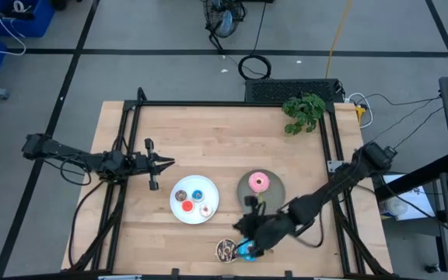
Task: Pick & Place donuts
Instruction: Put the large blue donut on the gray plate, then put the large black donut on the gray plate
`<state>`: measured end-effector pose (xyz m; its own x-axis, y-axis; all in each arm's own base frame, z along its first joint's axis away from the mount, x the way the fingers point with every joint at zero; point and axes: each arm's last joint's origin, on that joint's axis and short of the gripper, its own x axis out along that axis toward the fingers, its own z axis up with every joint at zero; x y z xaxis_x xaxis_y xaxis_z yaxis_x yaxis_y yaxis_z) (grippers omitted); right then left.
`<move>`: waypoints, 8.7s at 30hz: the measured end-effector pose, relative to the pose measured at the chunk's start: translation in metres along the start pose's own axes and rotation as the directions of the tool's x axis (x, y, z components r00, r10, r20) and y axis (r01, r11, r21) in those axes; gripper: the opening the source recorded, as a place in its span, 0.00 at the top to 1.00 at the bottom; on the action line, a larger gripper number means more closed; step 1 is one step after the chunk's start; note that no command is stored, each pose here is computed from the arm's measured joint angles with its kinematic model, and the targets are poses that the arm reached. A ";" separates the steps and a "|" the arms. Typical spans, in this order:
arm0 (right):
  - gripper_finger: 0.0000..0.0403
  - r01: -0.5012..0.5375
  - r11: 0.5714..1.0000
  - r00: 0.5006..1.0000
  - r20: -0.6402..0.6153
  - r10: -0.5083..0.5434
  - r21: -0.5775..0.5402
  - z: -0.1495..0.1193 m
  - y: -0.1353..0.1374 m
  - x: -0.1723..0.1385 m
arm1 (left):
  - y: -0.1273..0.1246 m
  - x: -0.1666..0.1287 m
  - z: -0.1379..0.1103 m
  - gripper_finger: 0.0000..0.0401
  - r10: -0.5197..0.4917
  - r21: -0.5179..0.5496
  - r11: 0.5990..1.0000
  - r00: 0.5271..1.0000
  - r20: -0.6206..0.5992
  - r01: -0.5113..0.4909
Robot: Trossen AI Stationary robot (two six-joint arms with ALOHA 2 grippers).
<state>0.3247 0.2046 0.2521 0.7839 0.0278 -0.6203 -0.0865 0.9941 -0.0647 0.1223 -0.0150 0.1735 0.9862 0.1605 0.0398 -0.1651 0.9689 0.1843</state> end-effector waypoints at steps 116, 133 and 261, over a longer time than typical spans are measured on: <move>0.98 0.178 0.964 0.685 -0.728 0.024 0.200 -0.085 -0.103 -0.021 | 0.000 0.000 -0.001 0.91 0.000 0.055 0.998 1.000 -0.008 0.001; 0.98 0.184 0.931 0.693 -0.713 0.106 0.317 -0.114 -0.134 -0.003 | 0.000 0.000 -0.001 0.91 0.000 0.060 0.998 1.000 -0.008 0.001; 0.91 -0.242 0.969 0.927 -0.305 0.220 -0.037 0.019 0.001 0.087 | 0.000 0.000 -0.004 0.91 0.035 0.066 0.997 0.998 -0.050 -0.032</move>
<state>0.4046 0.2103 0.2131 0.5196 0.2126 -0.8275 -0.2969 0.9531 0.0584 0.1222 -0.0138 0.1692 0.9790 0.2036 -0.0033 -0.1965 0.9488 0.2474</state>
